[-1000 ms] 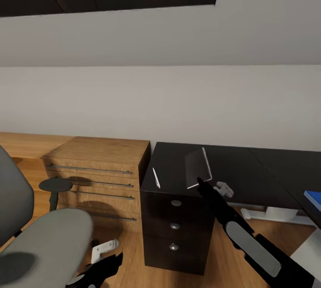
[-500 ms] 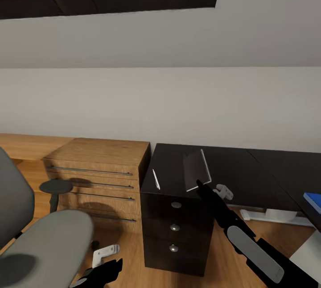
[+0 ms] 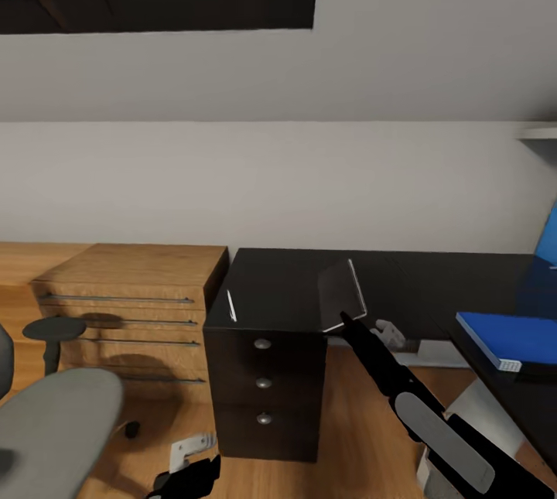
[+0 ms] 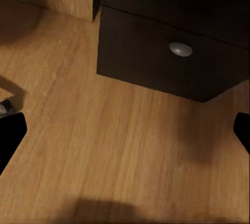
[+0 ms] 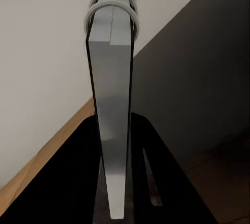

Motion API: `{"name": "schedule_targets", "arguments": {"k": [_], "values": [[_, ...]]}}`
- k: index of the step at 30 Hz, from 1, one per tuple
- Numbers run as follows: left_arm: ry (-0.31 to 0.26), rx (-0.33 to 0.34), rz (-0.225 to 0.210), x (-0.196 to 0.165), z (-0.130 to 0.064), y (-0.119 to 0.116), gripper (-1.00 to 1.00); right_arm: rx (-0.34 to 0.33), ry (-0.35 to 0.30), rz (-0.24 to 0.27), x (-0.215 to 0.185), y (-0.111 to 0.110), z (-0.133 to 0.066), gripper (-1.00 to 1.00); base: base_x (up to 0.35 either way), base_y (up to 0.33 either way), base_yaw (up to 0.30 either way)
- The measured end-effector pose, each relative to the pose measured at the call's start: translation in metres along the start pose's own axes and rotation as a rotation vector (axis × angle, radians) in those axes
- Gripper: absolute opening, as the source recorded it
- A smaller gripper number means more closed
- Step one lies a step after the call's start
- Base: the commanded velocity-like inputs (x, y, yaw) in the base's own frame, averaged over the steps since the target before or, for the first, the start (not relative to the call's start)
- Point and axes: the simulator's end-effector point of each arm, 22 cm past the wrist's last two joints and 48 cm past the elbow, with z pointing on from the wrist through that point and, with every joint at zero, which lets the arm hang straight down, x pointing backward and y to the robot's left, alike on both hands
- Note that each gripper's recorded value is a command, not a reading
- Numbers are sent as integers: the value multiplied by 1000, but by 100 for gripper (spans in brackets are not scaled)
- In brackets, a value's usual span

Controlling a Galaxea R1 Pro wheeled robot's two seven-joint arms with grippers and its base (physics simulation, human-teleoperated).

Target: In the bedroom, organize the workspace by keeping the computer under the desk, ensuring the monitor is on the desk, placing the keyboard on the desk next to the monitor, placing the mouse on the desk next to the keyboard, moving the folder from the swivel chair onto the desk next to the mouse, stacking the notebook on top of the folder with the pen on top of the notebook, and positioning the swivel chair next to the desk.

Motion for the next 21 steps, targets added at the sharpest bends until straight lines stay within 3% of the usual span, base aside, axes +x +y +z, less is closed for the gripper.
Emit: {"name": "schedule_targets", "arguments": {"k": [4,10,21], "values": [[8,-4,8,15,5,0,100,-2,-3,-2,-2,1,-1,-100,-40,-323,-231],[73,-33,21,58,16,11,100,-5,-8,-4,-4,3,-2,-100,-4,-312,-233],[115,-69,28,90,21,29,100,-7,-16,-8,-8,5,-3,-100,0,-52,-210]]}}
